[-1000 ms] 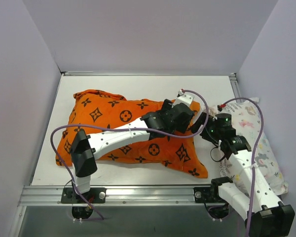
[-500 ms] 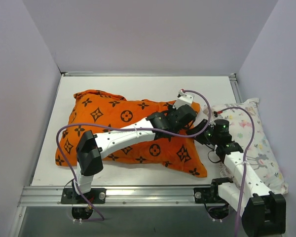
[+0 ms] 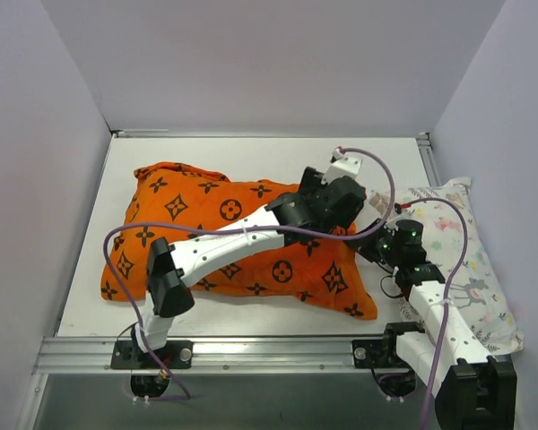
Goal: Remove the pillowcase from the pillow
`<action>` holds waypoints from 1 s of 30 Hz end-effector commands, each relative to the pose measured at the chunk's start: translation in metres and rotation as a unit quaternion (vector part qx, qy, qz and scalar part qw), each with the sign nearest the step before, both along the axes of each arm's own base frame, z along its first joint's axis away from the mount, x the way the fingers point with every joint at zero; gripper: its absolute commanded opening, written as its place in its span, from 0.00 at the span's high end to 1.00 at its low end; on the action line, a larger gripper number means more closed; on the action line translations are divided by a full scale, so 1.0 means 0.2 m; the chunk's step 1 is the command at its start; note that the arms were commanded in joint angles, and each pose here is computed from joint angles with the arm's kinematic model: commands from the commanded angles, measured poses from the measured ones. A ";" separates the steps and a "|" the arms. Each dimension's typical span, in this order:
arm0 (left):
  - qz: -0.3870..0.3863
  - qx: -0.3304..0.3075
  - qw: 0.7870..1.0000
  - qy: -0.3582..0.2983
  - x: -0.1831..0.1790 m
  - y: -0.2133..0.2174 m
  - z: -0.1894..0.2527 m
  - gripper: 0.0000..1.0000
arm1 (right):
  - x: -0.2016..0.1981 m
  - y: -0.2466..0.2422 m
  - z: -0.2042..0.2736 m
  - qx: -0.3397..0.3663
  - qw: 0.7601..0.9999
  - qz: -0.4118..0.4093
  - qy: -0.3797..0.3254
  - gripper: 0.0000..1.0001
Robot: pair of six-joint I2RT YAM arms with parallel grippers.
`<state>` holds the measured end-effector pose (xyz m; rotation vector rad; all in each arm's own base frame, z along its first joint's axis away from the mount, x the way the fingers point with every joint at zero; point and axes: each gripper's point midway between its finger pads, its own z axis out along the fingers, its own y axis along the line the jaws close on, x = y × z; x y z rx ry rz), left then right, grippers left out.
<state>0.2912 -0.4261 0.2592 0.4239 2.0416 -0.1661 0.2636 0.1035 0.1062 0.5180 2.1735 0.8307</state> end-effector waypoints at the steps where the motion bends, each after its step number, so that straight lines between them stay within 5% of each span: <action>1: 0.014 0.022 1.000 0.004 0.03 -0.09 -0.05 0.09 | -0.01 -0.01 0.00 -0.001 1.000 -0.005 -0.008 1.00; 11: 0.030 0.074 0.996 0.034 0.05 -0.08 -0.29 0.11 | -0.01 -0.03 0.01 -0.009 1.000 -0.011 -0.009 1.00; 14: 0.053 0.081 0.995 0.029 0.06 0.02 -0.25 0.30 | -0.01 -0.05 -0.02 -0.020 1.000 -0.018 0.001 1.00; 15: 0.058 0.084 0.994 0.027 0.05 0.07 -0.23 0.47 | -0.01 -0.06 -0.03 -0.023 1.000 -0.021 0.005 1.00; 19: 0.083 0.083 0.993 0.017 0.05 0.21 -0.15 0.82 | -0.01 -0.09 -0.07 -0.041 0.998 -0.035 0.015 1.00; 22: 0.099 0.085 0.991 0.019 0.04 0.34 -0.14 0.96 | 0.00 -0.12 -0.09 -0.054 0.997 -0.048 0.021 1.00; 30: 0.158 0.055 0.985 0.032 -0.03 0.77 -0.09 1.00 | 0.02 -0.20 -0.11 -0.075 0.993 -0.079 0.043 1.00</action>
